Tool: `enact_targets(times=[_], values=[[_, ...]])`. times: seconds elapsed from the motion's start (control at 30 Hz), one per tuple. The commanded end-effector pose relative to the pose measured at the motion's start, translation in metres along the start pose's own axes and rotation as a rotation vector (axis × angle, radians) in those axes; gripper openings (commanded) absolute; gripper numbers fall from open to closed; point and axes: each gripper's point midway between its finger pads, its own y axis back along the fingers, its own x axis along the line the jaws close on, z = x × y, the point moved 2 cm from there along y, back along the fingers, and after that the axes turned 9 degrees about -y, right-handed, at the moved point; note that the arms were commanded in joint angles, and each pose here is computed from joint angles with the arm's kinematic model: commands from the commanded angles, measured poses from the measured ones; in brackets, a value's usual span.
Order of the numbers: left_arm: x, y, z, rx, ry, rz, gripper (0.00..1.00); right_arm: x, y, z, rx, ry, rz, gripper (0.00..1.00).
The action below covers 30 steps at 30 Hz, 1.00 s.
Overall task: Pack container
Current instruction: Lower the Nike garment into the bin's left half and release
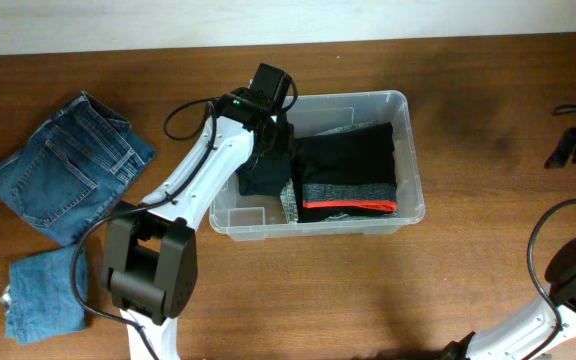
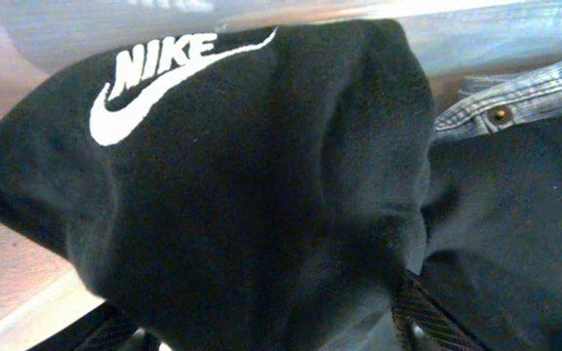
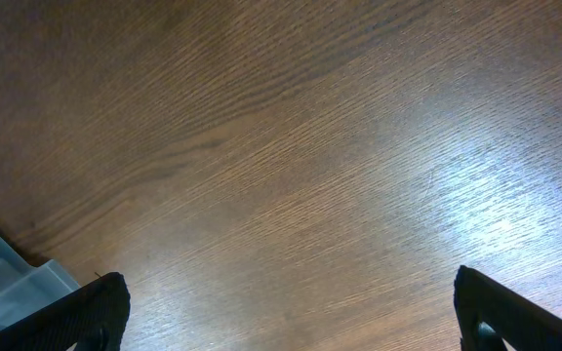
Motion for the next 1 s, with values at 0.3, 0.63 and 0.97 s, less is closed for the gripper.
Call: enact_targets(times=[0.3, 0.63, 0.97], values=[[0.009, 0.033, 0.03, -0.083, 0.004, 0.058, 0.78, 0.001, 0.002, 0.0, -0.006, 0.0, 0.006, 0.98], [0.012, 0.056, 0.038, -0.1, 0.006, 0.071, 0.81, 0.001, 0.002, 0.0, -0.006, 0.0, 0.006, 0.98], [0.013, 0.053, 0.033, -0.078, 0.004, 0.074, 0.01, 0.001, 0.002, 0.0, -0.006, 0.0, 0.006, 0.98]])
